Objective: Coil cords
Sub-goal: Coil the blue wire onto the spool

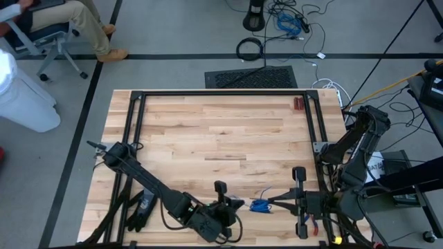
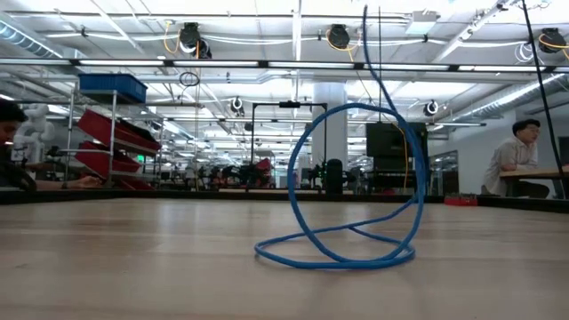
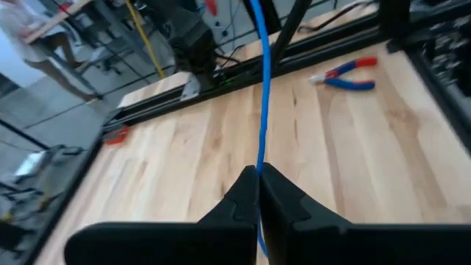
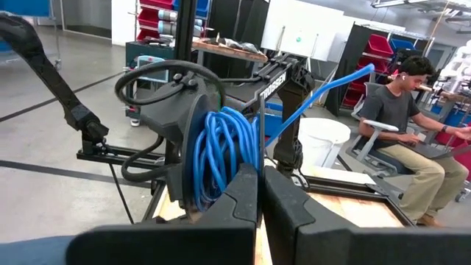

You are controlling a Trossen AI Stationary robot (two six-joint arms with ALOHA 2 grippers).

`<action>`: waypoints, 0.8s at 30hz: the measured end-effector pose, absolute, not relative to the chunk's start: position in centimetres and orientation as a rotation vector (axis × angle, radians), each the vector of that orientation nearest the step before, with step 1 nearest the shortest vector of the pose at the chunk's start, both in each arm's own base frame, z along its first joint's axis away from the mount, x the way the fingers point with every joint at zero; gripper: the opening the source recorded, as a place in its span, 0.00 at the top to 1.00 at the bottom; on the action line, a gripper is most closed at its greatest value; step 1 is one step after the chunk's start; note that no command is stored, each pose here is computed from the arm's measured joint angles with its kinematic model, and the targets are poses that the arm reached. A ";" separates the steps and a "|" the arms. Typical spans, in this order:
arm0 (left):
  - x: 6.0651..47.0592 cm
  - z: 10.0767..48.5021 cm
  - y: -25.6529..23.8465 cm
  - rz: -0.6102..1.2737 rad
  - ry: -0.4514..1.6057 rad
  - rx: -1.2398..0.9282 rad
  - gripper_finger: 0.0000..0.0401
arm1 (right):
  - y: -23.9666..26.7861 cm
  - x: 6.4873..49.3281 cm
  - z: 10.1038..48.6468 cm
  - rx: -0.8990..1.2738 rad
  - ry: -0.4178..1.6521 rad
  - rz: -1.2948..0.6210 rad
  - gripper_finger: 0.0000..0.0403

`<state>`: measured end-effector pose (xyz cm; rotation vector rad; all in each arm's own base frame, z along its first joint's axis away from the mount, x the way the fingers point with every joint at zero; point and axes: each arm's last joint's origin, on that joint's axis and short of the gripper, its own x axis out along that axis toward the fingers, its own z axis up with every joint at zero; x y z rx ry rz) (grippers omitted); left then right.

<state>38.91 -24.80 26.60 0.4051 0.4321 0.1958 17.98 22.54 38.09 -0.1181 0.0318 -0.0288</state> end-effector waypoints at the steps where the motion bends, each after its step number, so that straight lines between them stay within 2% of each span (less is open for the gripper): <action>1: 38.7 26.6 -24.9 0.207 0.440 0.421 0.99 | 22.6 18.0 38.1 -0.121 0.035 -0.027 1.00; 9: 36.7 27.8 -25.6 0.291 0.438 0.493 0.99 | 22.5 18.0 37.4 -0.142 0.079 -0.005 1.00; 18: 33.6 30.7 -26.5 0.317 0.385 0.459 0.99 | 22.2 18.6 36.6 -0.196 0.142 0.096 1.00; 24: 32.2 31.7 -27.4 0.297 0.359 0.452 1.00 | 21.7 19.2 35.8 -0.243 0.199 0.086 1.00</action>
